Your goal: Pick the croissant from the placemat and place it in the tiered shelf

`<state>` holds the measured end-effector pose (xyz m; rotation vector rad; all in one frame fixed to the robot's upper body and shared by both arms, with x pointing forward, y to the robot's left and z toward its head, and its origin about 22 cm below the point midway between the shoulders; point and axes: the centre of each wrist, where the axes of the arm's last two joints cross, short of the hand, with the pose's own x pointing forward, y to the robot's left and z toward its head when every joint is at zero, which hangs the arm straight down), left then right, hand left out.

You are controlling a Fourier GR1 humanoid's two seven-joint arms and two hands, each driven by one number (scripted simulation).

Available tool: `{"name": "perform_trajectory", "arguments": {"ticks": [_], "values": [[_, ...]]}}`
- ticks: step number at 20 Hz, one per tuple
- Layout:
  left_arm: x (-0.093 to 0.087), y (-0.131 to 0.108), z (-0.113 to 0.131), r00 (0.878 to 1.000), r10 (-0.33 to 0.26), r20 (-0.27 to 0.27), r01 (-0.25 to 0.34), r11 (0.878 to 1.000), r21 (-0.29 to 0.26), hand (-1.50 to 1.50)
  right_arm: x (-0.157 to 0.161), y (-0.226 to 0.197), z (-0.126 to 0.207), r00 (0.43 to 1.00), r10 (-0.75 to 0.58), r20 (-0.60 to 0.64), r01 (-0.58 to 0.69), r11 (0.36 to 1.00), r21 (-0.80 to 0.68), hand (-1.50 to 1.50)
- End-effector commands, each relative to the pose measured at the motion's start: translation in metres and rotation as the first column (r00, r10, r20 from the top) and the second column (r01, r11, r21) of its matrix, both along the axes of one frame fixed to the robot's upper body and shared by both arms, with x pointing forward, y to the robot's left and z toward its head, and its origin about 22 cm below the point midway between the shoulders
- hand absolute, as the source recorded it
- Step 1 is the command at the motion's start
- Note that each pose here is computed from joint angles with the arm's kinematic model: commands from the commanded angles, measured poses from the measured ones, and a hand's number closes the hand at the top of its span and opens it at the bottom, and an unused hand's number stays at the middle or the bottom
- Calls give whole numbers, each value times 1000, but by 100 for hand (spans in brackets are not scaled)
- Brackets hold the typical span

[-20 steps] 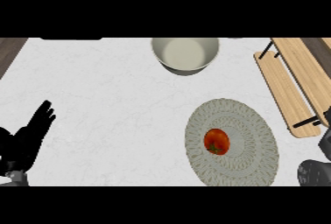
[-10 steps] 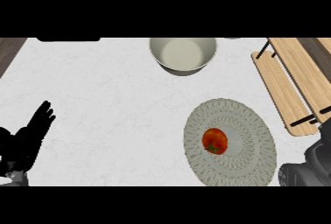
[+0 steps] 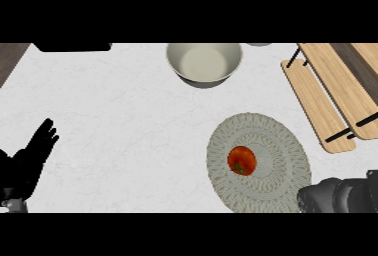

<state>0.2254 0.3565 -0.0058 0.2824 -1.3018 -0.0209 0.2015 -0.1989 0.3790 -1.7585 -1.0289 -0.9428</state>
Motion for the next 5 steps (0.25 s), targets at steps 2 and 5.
{"name": "perform_trajectory", "arguments": {"ticks": [2, 5], "values": [[0, 4, 0, 1000, 12, -6, -12, 1000, 1, 0, -51, 24, 6, 999, -22, -48, 30, 986, 163, -150], [-4, 7, 1, 1000, 14, -13, -14, 1000, -7, 0, -72, 34, 7, 997, -5, -72, 14, 992, 128, -150]]}}
